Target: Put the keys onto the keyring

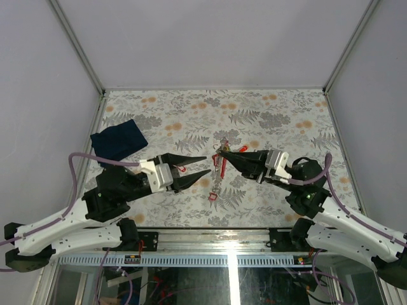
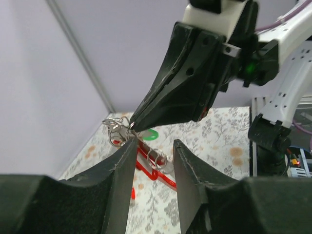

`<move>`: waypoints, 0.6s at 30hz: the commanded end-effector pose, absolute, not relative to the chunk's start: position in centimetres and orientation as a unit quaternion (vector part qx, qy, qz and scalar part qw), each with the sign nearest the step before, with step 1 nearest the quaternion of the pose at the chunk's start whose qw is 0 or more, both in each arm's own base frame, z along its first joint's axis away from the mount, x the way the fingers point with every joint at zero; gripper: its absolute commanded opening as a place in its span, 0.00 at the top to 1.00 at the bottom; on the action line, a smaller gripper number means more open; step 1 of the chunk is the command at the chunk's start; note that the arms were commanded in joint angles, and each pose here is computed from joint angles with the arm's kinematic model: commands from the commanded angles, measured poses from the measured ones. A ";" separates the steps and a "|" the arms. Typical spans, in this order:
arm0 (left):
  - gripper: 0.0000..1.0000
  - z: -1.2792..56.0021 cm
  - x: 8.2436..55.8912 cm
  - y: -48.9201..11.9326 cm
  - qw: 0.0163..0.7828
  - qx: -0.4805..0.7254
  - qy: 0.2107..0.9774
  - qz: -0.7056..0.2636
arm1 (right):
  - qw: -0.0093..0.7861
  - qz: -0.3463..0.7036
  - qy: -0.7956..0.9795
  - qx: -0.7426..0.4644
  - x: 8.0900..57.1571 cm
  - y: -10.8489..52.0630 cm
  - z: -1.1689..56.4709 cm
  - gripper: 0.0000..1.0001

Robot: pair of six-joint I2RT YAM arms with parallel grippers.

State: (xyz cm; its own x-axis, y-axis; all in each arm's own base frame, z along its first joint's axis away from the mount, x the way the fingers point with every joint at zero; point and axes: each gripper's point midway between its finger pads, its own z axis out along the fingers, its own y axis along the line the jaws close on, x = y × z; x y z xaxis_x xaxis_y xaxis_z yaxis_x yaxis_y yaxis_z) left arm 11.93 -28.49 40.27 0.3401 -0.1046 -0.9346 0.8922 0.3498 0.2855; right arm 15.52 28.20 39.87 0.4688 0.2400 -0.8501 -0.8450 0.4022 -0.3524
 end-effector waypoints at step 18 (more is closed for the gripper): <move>0.69 43.7 9.4 -29.1 0.710 0.469 0.352 -0.390 | 0.726 0.494 0.249 -0.409 9.3 27.5 45.8 1.00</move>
